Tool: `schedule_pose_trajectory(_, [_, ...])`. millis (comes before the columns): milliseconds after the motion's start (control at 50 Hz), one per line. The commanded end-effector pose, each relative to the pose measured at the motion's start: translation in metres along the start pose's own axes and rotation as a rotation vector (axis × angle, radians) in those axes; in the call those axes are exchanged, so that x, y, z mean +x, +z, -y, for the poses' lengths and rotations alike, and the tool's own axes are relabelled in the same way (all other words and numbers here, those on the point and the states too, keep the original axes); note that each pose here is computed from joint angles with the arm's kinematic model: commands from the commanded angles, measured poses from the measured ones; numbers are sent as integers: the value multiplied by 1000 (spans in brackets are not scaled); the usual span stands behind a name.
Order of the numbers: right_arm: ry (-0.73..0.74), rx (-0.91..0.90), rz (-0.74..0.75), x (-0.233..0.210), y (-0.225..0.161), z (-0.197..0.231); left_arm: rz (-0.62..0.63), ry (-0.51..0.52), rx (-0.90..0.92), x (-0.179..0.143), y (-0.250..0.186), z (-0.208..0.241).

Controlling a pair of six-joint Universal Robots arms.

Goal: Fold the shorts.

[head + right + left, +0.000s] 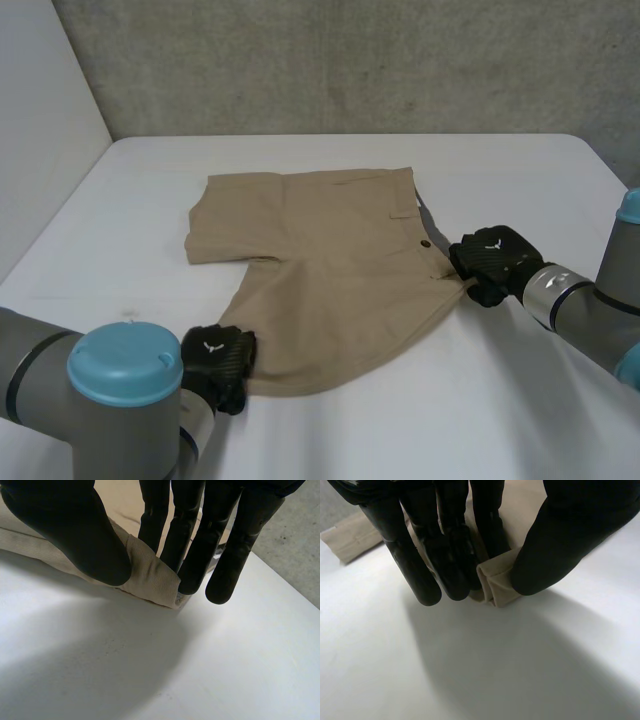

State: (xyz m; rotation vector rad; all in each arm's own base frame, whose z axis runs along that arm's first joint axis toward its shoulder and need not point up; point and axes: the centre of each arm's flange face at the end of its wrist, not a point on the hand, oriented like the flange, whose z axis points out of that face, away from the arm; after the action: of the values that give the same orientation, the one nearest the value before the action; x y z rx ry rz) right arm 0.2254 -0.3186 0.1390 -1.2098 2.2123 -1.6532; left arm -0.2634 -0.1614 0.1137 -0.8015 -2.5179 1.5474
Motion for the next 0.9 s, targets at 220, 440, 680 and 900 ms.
schedule_pose_trajectory(220, [12,-22,8,-1,-24,15,96,-95,359,-36,-51,94])
schedule_pose_trajectory(440, [-49,-57,4,-10,-127,74,192,40,362,-80,-113,120])
schedule_pose_trajectory(680, [-291,-336,201,-35,-208,57,-38,65,177,-65,-173,93])
schedule_pose_trajectory(900, [-146,-260,137,2,-156,43,-41,75,225,-64,-124,98])
